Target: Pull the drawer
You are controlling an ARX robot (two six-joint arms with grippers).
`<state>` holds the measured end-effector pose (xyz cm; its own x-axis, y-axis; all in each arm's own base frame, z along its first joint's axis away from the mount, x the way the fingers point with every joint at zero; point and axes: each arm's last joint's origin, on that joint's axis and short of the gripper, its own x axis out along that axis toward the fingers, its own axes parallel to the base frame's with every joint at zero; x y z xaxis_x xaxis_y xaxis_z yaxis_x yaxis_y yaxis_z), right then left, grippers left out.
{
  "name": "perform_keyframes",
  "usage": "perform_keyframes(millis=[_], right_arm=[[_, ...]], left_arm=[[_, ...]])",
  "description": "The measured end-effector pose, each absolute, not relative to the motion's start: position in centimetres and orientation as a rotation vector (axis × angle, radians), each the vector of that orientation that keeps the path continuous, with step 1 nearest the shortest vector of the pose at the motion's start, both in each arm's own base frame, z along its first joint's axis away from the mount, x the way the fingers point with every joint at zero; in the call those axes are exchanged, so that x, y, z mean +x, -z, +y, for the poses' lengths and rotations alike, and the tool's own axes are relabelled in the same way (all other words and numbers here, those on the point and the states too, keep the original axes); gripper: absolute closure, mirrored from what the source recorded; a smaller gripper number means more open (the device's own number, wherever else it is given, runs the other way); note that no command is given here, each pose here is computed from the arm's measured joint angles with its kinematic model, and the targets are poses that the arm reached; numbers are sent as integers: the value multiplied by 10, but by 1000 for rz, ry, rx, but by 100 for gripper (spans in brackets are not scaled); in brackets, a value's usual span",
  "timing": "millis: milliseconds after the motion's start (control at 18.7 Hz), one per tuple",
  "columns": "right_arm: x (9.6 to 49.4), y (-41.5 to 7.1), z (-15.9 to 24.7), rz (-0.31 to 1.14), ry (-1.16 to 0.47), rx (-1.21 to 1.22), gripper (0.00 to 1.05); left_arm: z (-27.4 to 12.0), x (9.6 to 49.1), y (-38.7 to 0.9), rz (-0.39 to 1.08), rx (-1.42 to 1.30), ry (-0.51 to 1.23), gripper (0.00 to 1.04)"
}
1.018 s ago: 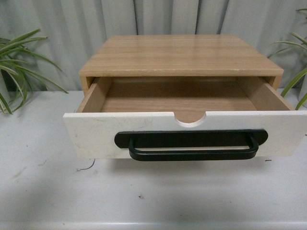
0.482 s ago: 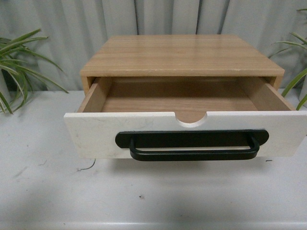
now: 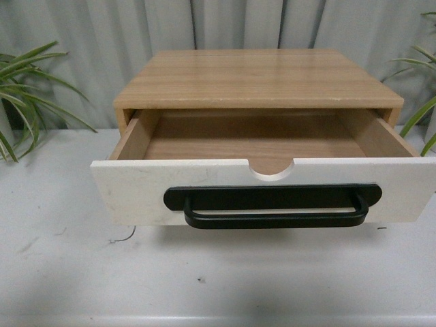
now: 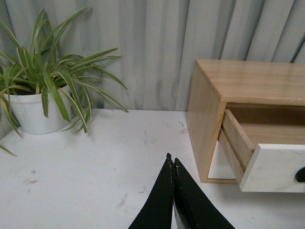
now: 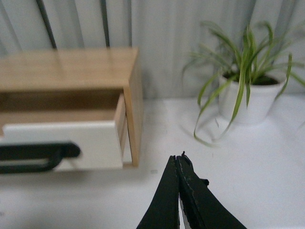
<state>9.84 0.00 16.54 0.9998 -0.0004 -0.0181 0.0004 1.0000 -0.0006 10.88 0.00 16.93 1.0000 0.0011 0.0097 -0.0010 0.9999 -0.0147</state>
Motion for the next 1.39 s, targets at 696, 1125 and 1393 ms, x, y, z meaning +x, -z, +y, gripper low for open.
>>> perform_keyframes(millis=[696, 1125, 1393], right_arm=[[97, -167, 0, -6, 0, 0, 52], [97, -167, 0, -6, 0, 0, 6], [97, -167, 0, -6, 0, 0, 6]], left_arm=[[0, 98, -166, 3, -15, -1, 48], [0, 98, -166, 3, -14, 0, 7], [0, 98, -166, 3, -14, 0, 7]])
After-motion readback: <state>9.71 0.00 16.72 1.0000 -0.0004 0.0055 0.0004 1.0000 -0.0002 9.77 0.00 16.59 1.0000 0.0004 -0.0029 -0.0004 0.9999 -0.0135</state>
